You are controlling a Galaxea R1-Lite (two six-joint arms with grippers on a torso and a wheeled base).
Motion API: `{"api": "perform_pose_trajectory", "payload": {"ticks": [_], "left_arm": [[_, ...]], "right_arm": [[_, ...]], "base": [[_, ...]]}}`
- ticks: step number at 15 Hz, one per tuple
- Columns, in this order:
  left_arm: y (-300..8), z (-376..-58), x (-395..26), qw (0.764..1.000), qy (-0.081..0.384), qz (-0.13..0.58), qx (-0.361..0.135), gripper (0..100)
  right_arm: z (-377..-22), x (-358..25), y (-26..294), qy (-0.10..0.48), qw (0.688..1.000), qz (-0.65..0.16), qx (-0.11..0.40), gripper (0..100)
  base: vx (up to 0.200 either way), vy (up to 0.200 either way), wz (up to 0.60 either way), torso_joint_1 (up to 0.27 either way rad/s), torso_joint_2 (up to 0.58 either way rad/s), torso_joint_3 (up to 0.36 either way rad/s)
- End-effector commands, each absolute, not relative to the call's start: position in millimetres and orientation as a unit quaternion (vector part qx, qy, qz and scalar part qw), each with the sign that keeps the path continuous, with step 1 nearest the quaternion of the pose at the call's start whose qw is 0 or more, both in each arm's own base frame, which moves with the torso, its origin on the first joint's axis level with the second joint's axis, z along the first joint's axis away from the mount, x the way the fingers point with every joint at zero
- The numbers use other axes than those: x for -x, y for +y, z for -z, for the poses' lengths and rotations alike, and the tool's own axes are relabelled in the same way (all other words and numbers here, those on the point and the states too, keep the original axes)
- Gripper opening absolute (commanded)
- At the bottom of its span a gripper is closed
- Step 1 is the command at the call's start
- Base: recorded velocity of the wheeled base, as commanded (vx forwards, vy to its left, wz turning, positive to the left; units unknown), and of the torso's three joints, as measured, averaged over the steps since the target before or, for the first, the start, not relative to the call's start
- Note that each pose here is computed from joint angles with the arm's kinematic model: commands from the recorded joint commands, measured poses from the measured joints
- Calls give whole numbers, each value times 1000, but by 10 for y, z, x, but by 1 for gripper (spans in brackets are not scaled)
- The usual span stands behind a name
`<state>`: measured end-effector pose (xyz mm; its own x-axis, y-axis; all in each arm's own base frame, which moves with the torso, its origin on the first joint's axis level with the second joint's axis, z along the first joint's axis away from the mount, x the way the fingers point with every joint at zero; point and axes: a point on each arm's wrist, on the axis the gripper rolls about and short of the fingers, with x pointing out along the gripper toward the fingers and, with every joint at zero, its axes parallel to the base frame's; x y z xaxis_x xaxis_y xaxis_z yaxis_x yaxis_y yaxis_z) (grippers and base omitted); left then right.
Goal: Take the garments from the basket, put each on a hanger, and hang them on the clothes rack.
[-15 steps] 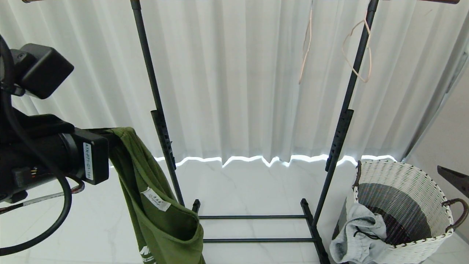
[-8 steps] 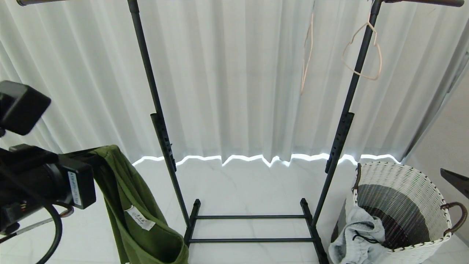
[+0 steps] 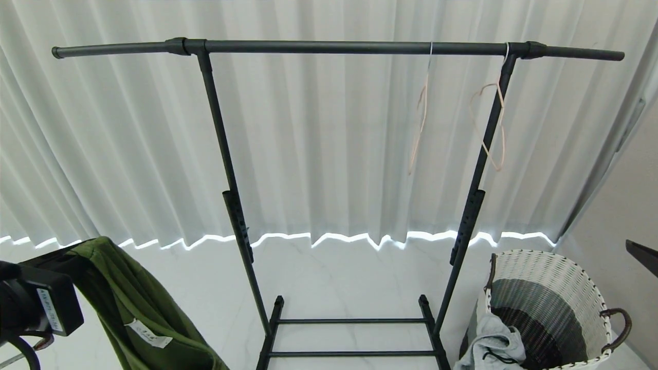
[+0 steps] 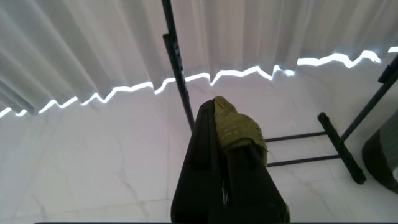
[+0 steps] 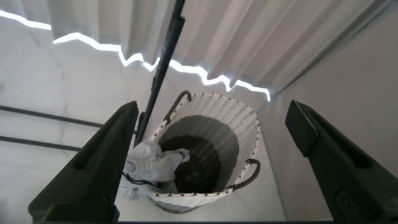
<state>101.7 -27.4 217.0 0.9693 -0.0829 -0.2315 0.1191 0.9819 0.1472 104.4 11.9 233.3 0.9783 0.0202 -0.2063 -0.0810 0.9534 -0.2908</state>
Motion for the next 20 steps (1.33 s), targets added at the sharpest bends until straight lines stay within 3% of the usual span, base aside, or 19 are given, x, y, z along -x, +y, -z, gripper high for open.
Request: {"api": "perform_pose_trajectory", "payload": {"ticks": [1,8,15,20], "left_arm": [[-247,-2179,-988,990,108,43,-80,0],[-246,-2177,-984,990,108,43,-80,0],[-242,-2152,-970,988,109,46,-104,0],[-242,-2147,-970,988,109,46,-104,0]], "right_arm": [[-2335,-1005,112,95,984,-24,150,100],[-2231,-971,93,108,982,-19,154,100],[-2342,-1057,109,99,984,-27,145,100],[-2314,-1369,153,144,988,-19,44,100]], "base": [[0,0,0,178,-461,-295],[0,0,0,189,-486,-296],[0,0,0,197,-450,-260],[0,0,0,18,-33,-18]]}}
